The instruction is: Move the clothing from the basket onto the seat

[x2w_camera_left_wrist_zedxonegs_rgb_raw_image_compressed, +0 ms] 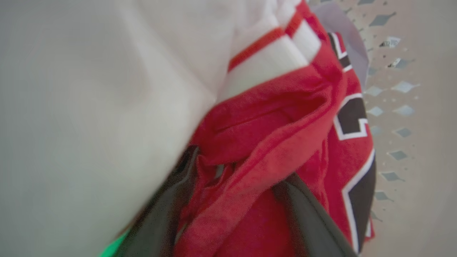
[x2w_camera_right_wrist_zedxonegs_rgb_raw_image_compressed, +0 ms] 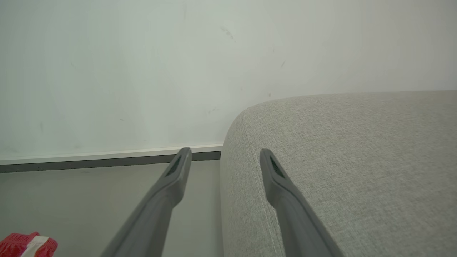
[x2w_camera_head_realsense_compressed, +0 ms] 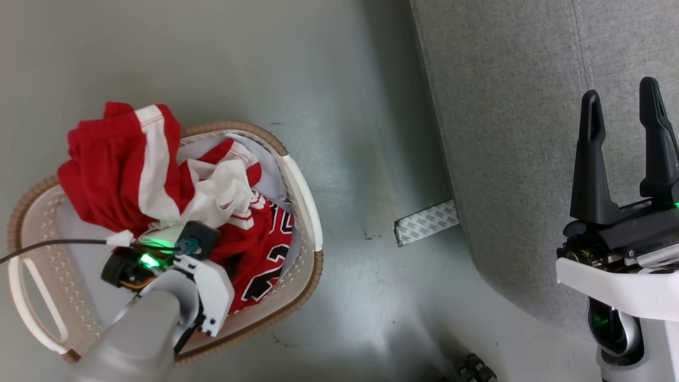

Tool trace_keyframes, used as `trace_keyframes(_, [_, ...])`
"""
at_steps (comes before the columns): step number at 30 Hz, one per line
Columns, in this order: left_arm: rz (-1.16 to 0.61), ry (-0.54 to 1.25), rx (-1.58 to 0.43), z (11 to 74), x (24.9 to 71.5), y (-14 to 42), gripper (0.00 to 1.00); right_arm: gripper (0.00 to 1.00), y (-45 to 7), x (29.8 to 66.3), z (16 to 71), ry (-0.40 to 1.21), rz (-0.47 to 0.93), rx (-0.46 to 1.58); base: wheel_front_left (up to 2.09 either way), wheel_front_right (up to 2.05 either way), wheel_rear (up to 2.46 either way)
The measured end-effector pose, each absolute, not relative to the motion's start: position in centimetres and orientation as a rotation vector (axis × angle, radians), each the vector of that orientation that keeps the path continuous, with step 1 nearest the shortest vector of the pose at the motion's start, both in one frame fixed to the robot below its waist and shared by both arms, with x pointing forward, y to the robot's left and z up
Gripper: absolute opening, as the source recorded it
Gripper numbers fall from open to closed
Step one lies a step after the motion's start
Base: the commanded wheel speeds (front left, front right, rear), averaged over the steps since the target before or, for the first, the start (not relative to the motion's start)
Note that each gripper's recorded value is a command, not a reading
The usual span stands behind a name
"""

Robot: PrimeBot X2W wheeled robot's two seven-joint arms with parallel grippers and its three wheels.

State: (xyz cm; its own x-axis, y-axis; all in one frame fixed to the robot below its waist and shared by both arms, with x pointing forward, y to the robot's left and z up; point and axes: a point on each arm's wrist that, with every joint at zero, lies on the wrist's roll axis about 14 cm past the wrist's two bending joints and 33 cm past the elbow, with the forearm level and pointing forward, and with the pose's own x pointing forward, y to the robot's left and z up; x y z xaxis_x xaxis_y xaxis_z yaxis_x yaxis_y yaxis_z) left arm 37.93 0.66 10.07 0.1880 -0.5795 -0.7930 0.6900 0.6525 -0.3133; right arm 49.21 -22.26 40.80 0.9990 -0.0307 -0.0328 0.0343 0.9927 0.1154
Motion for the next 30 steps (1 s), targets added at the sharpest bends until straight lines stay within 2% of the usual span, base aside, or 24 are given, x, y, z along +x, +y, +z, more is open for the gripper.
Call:
trace_keyframes(1, [-0.900, 1.046, 0.113, 10.1, 38.0, 0.3, 0.00, 1.00, -22.4, 49.1, 40.7, 0.034, -0.038, 0.115, 0.00, 0.00, 0.00])
trace_keyframes(9, [-0.871, 0.943, 0.043, 13.4, 39.4, -0.9, 0.00, 1.00, -22.4, 48.5, 41.9, 0.019, -0.042, 0.130, 0.00, 0.00, 0.00])
trace_keyframes(20, [-0.777, 0.777, -0.100, 23.2, 38.5, -1.0, 0.00, 1.00, -21.3, 45.3, 46.3, -0.036, -0.029, 0.138, 0.00, 0.00, 0.00])
trace_keyframes(30, [-0.683, 0.477, -0.179, 35.3, 39.0, 0.7, 0.00, 1.00, -19.4, 40.9, 50.1, -0.096, 0.014, 0.155, 0.00, 0.00, 0.00])
